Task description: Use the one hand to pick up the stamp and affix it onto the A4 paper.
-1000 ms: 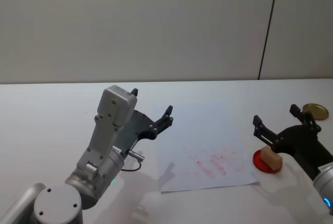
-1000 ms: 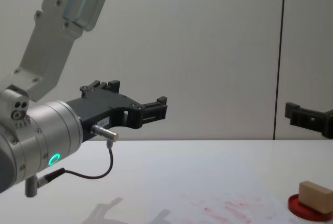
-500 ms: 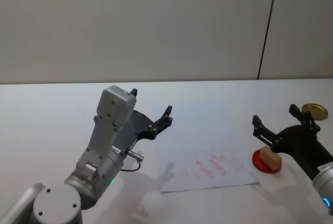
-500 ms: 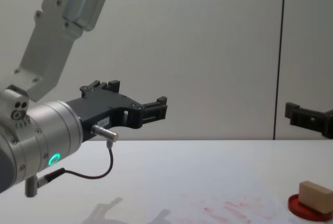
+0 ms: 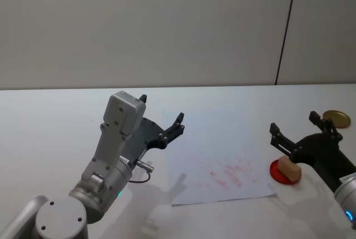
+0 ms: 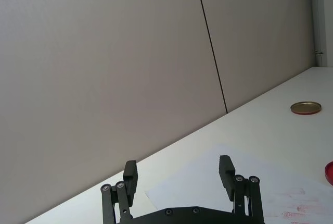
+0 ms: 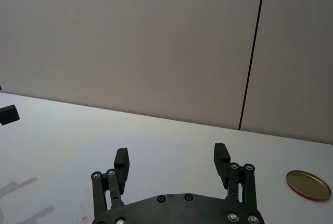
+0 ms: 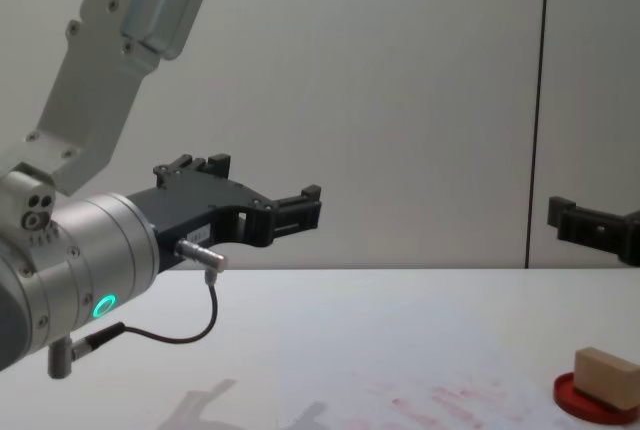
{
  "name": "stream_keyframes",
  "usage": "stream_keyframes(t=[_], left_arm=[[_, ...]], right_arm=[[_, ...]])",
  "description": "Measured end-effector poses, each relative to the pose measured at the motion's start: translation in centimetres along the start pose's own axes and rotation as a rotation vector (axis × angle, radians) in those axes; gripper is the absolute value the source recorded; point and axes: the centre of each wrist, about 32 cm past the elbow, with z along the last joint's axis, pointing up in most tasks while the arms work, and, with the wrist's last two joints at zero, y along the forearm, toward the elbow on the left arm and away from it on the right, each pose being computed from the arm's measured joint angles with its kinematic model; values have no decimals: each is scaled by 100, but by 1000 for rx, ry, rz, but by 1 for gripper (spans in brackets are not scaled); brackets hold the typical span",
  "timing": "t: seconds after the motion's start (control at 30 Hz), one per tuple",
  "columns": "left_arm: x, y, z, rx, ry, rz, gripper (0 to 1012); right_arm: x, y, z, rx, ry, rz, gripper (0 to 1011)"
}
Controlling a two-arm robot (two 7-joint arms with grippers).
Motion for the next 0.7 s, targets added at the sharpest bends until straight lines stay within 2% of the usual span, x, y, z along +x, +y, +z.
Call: stream_keyframes(t=[0.7], left_arm=[[0, 0, 0, 0, 0, 0, 993]], right_arm=[[0, 0, 0, 0, 0, 0, 1001]])
